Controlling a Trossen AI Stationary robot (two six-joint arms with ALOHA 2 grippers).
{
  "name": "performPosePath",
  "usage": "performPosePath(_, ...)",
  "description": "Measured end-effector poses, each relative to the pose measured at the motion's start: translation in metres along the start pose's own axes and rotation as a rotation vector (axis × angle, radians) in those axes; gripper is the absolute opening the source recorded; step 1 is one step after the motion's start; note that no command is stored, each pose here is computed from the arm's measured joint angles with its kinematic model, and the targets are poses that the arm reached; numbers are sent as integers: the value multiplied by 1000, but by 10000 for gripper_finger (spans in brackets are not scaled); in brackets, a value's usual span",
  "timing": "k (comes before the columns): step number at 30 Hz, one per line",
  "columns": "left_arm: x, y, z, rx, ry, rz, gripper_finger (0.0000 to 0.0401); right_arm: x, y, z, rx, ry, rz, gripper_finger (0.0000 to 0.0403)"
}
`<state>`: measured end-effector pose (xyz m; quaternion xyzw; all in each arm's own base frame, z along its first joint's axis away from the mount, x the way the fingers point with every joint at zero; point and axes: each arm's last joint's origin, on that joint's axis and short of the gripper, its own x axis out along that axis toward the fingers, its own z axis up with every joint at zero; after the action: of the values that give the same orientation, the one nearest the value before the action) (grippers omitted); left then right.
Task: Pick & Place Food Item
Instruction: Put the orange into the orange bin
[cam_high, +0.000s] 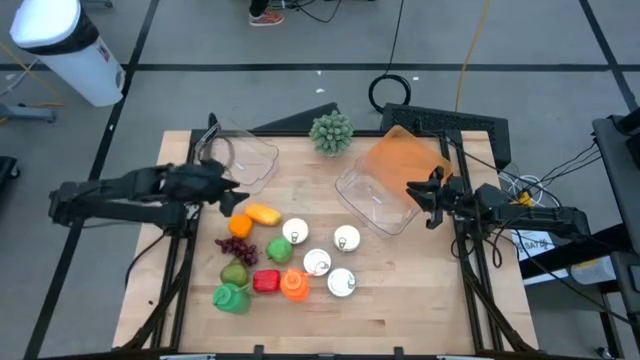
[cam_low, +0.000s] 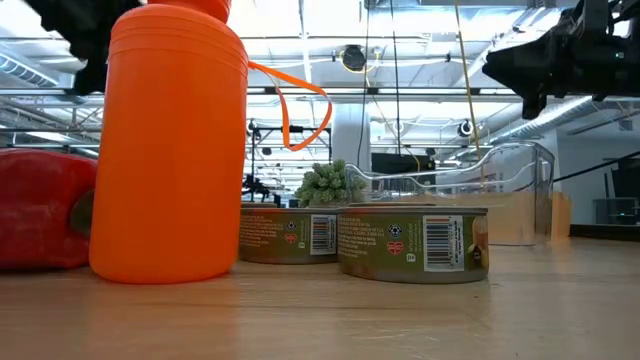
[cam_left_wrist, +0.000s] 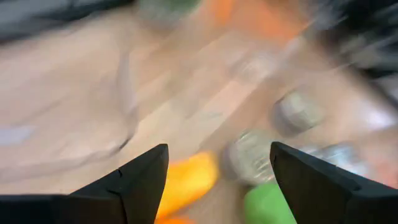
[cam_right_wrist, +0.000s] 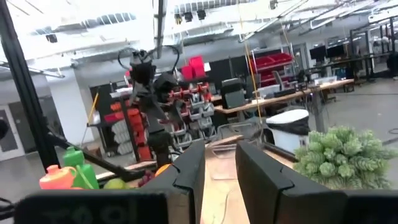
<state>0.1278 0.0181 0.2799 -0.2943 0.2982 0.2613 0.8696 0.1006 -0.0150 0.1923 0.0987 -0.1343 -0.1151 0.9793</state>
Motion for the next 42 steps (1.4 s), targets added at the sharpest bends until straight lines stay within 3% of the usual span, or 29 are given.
performPosePath(5, 15, -12, 7, -4, 288, 256, 294, 0, -1, -4, -7, 44, -9, 82)
performPosePath(13, 51, -28, -4, -158, 562, 310, 294, 0, -1, -6, -85, 57, -10, 82)
performPosePath(22, 75, -37, -26, -244, 657, 546, 294, 0, -1, -3, -63, 35, -7, 82)
performPosePath(29, 96, -47, -31, -256, 658, 503, 294, 0, -1, -4, -90, 36, -7, 82)
performPosePath(34, 102, -48, -38, -185, 693, 552, 294, 0, -1, -3, -91, 33, -7, 82)
performPosePath(42, 99, -47, -40, -245, 719, 599, 294, 0, -1, -3, -116, 28, -6, 82)
